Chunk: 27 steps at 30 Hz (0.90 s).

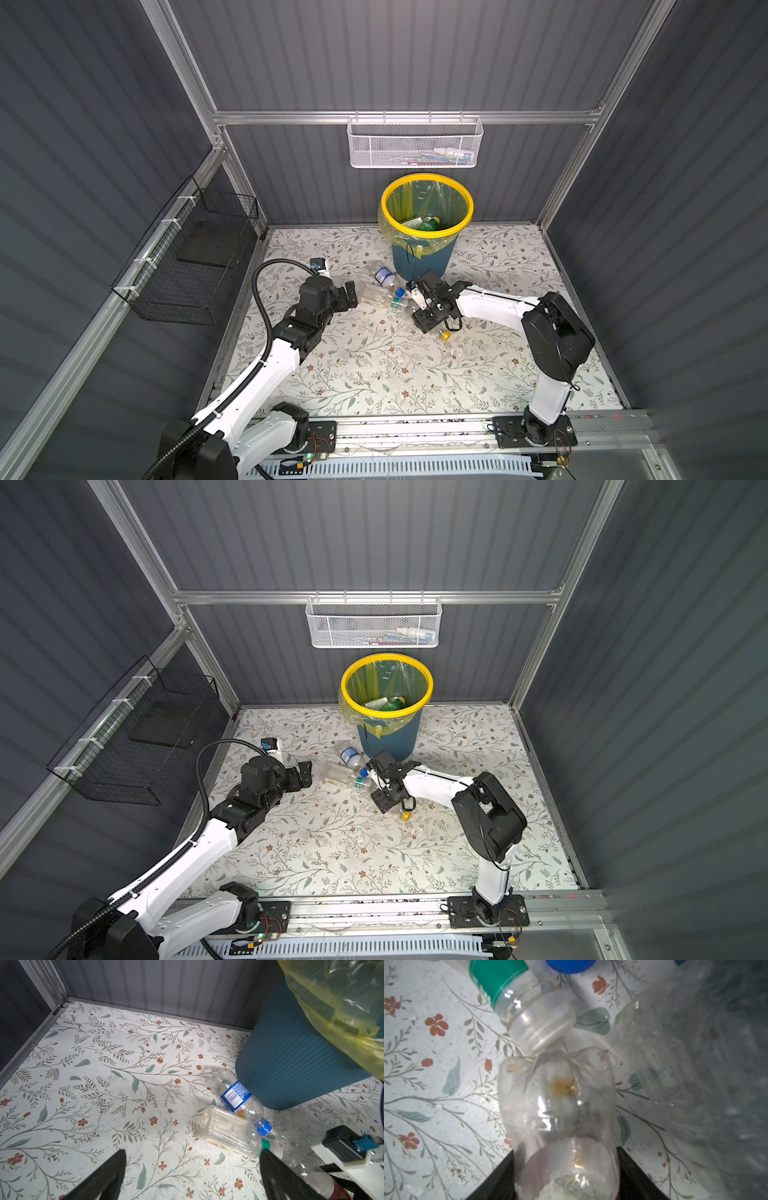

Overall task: Throw the plastic bottles in the bin
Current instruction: 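Lift the red-labelled bottle over the bin with the right gripper while the left gripper waits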

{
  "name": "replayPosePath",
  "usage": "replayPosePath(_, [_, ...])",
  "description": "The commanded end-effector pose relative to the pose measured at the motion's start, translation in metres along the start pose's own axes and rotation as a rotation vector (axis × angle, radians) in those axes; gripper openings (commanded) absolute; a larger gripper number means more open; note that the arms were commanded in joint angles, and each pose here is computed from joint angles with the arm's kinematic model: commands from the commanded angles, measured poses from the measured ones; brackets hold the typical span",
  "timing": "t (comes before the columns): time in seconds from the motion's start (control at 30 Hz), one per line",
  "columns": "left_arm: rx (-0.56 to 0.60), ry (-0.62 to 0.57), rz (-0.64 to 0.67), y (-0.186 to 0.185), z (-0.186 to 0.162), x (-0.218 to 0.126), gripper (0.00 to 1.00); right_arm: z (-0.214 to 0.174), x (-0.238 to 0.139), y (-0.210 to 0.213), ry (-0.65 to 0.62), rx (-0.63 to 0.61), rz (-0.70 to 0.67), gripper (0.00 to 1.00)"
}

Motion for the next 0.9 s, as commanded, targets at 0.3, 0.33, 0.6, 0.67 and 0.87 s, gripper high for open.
replayPosePath(0.3, [-0.025, 0.011, -0.052, -0.008, -0.004, 0.013, 1.00, -0.005, -0.043, -0.002, -0.107, 0.089, 0.004, 0.59])
replayPosePath(0.33, [-0.024, 0.015, -0.056, -0.009, -0.005, 0.014, 1.00, -0.005, -0.048, -0.003, -0.117, 0.094, 0.002, 0.58])
replayPosePath(0.6, [-0.035, 0.029, -0.077, -0.014, -0.008, 0.023, 1.00, 0.003, -0.112, -0.018, -0.310, 0.161, -0.007, 0.57])
replayPosePath(0.67, [-0.032, 0.033, -0.069, -0.013, -0.008, 0.024, 1.00, 0.004, -0.131, -0.026, -0.384, 0.203, -0.002, 0.57])
replayPosePath(0.87, [-0.040, 0.038, -0.093, -0.019, -0.004, 0.030, 1.00, 0.002, -0.202, -0.059, -0.672, 0.337, 0.016, 0.57])
Point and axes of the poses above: each gripper's point midway between its finger pads, its own x axis out along the fingers, its own y axis along the line the jaws close on, z = x × y, the point moved 3 cm from there along -x, back along the fingers, and after that the axes turned 7 degrees about x, right-handed, at the moved point
